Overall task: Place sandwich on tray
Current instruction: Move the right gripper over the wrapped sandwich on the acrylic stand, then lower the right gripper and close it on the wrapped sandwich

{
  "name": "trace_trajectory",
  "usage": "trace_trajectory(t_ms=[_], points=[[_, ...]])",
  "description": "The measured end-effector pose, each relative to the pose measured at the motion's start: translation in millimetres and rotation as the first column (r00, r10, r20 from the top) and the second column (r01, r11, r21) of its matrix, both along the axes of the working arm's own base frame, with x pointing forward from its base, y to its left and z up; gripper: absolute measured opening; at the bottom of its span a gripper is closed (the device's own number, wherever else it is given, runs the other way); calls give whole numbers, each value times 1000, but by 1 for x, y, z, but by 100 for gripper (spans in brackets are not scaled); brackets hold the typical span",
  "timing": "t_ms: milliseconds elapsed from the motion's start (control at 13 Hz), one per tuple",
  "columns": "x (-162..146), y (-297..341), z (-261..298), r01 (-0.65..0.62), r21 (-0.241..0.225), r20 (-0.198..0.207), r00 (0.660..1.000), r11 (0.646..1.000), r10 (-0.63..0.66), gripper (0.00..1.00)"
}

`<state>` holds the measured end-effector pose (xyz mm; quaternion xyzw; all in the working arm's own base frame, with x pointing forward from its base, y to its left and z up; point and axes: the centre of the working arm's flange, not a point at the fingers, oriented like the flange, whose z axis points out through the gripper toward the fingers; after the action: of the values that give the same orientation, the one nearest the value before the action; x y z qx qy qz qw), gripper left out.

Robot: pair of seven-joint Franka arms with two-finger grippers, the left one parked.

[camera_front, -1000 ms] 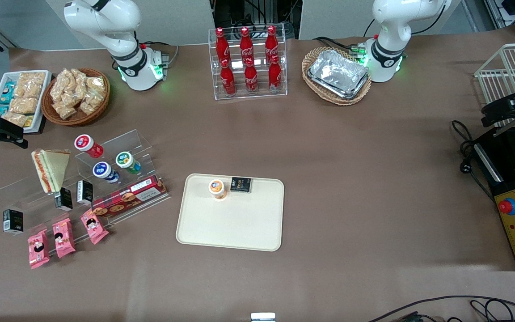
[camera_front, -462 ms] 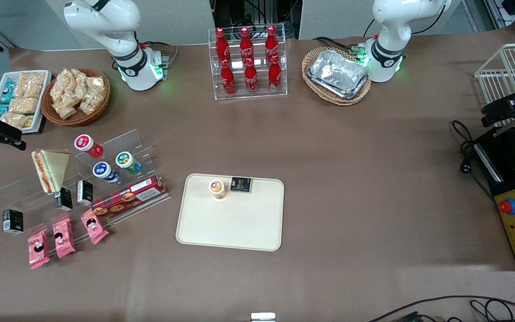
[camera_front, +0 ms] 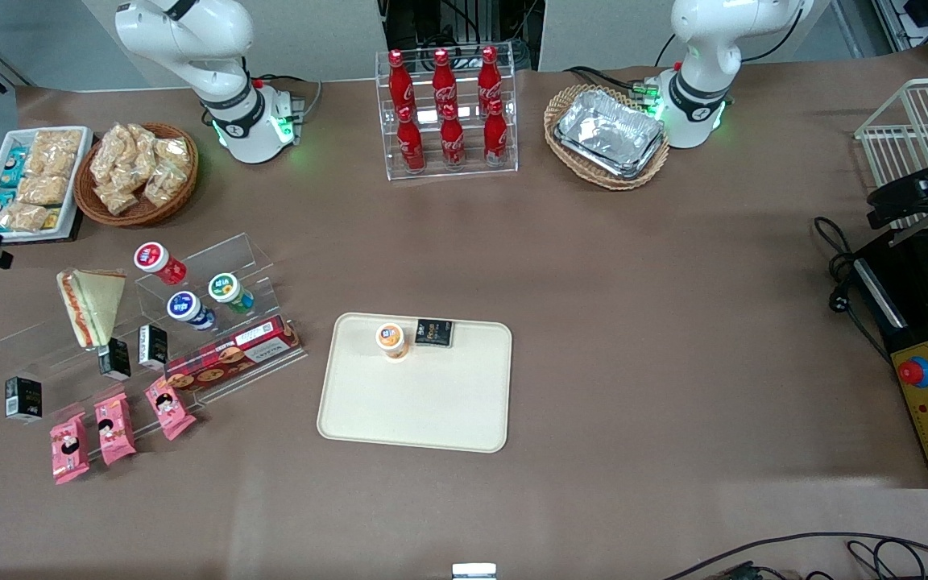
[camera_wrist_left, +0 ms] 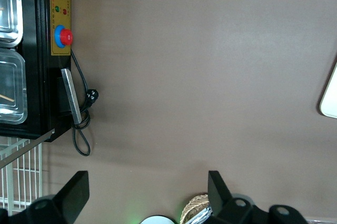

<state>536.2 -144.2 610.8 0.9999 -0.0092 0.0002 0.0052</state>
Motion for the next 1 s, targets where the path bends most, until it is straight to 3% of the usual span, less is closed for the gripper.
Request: trace_trajectory(t_ms=[308,615,1000], points=[[-9,-28,-11,-3,7,-18,1000,1000,3,100],[-26,-43,-45,6,16,28,1000,1000,-6,100],[-40,-38,-106,4,34,5,1000,999,-5,100]])
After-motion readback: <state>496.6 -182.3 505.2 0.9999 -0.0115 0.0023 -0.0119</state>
